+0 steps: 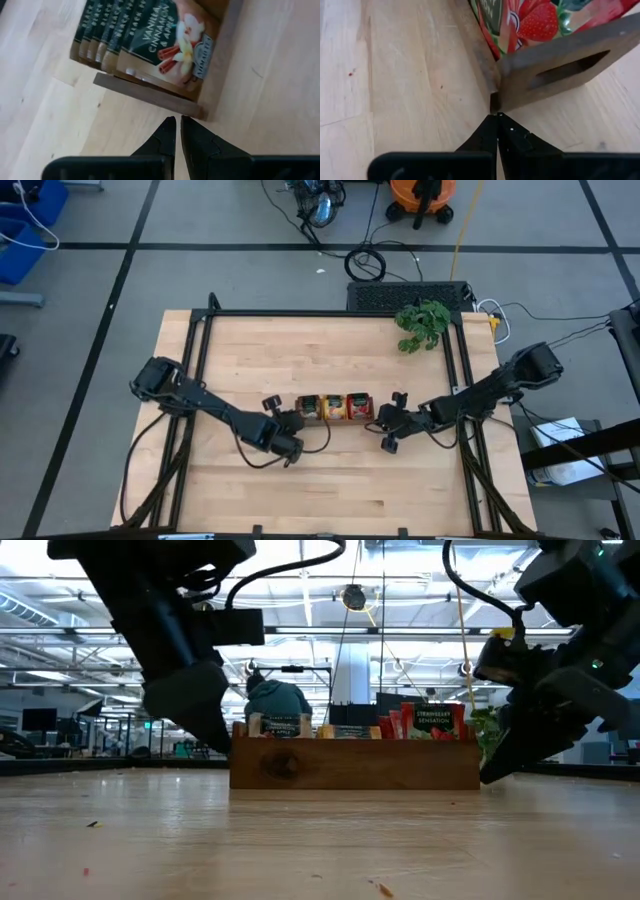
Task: Pick & Place Tea
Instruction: Adjust the wooden organizer, then return to Home Position
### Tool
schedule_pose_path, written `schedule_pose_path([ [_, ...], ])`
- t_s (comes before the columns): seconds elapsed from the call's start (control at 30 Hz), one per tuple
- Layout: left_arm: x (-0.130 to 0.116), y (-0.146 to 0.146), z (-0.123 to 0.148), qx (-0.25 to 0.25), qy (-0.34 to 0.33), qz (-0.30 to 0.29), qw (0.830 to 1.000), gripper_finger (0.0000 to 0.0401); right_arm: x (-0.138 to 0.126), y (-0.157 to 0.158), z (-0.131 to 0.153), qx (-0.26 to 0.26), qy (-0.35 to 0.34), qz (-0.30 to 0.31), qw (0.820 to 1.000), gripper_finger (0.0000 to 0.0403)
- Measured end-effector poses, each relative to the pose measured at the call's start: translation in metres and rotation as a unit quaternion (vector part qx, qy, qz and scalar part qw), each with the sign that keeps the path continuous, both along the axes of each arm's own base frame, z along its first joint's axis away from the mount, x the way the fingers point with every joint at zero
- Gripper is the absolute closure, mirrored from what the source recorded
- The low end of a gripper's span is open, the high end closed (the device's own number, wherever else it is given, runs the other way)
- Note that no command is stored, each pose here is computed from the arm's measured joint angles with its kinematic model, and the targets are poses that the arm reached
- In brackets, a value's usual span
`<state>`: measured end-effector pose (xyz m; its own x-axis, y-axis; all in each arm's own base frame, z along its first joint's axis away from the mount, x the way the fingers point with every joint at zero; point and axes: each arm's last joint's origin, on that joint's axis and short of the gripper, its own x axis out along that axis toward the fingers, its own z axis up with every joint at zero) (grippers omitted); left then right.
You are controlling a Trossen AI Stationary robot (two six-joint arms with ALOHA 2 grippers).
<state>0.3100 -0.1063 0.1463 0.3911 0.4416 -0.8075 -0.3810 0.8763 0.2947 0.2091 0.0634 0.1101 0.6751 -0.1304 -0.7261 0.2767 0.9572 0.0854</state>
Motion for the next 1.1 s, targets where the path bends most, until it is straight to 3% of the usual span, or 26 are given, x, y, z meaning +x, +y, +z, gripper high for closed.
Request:
schedule_pose_path([
  [0.27,-0.018,-0.012,0.020,-0.005,0.016,-0.033,0.999,0.0366,-0.006,0.005,0.027,0.003,-0.051,0.044,0.998,0.0402],
  [0.43,-0.043,-0.020,0.067,0.003,-0.017,-0.103,0.995,0.0366,-0.021,0.003,0.056,-0.011,-0.096,0.081,0.992,0.0402],
  [0.63,-0.073,0.000,0.136,0.049,-0.084,-0.226,0.969,0.0366,-0.038,-0.011,0.098,-0.080,-0.203,0.125,0.968,0.0403],
  [0.83,-0.101,0.051,0.203,0.054,-0.227,-0.283,0.930,0.0366,-0.048,-0.038,0.133,-0.130,-0.268,0.091,0.950,0.0403],
  [1.0,-0.140,0.070,0.231,0.041,-0.292,-0.416,0.861,0.0366,-0.060,-0.045,0.144,-0.123,-0.280,0.130,0.943,0.0403],
  [1.1,-0.167,0.074,0.227,0.063,-0.338,-0.435,0.832,0.0366,-0.073,-0.047,0.147,-0.130,-0.303,0.131,0.935,0.0403],
])
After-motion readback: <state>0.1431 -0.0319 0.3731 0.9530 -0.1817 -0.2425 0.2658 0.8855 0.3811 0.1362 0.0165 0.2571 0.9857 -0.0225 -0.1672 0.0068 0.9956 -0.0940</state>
